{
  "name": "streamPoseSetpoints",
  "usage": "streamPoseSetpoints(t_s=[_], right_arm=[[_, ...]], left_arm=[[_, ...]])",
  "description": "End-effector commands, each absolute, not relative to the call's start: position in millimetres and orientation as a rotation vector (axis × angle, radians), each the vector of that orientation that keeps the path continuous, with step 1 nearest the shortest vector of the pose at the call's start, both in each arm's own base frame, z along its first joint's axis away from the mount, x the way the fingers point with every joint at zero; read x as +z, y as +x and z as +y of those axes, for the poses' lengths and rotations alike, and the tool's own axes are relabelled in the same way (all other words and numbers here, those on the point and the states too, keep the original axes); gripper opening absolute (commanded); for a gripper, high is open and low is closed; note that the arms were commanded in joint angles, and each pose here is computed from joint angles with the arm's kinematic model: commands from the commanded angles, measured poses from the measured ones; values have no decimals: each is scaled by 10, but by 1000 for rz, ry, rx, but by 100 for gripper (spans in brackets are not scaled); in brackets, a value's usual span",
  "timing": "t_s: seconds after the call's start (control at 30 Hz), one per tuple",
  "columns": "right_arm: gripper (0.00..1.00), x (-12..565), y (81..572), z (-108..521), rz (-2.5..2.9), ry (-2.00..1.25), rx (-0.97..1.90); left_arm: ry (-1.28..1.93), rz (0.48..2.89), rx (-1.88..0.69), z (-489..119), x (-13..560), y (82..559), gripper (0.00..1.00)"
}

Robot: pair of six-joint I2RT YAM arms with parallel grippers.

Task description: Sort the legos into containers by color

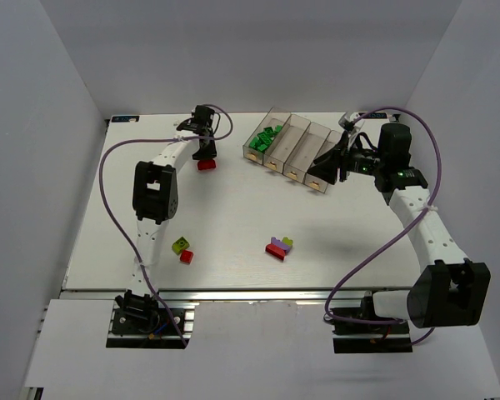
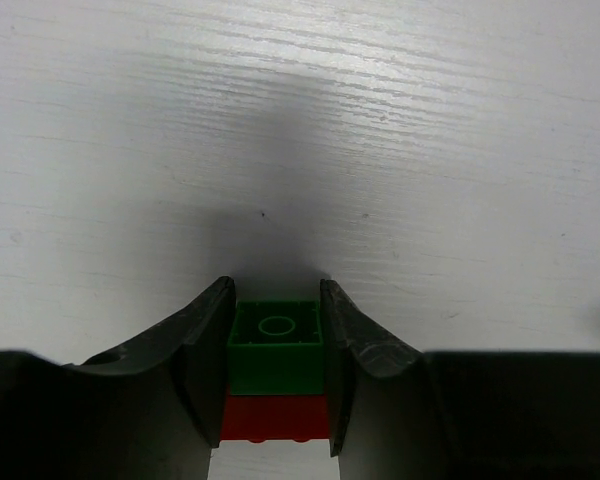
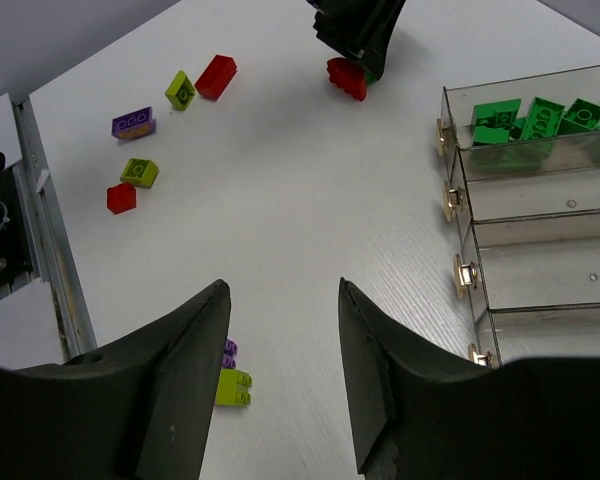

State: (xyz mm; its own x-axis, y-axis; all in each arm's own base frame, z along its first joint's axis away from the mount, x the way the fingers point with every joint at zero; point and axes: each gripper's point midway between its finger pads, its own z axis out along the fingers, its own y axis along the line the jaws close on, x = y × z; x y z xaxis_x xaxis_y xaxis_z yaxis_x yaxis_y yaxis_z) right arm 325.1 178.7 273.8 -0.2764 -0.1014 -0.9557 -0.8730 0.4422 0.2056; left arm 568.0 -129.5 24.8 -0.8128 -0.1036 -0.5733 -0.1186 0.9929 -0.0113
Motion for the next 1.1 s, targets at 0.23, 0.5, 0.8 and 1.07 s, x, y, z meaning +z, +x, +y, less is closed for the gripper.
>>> streamPoseSetpoints(t_s=[0.23,0.5,0.8,1.07], right_arm=[[50,2538,2967,2195,1774,-906,1092],[62,2211,3197,2956,2115,-539,1062],[89,2123,2992,3817,2175,-611,1119],[84,2274,2624,4069,2093,-774,1238]], left_arm=[[-313,2191,-551,-1801,2028,5177,3],[-604,2026,-993,-1931,2172,3895,0],[-819,1992,-971,-1758,2057,3306,0],[-887,1955,-940,-1653,2006,3291,0]])
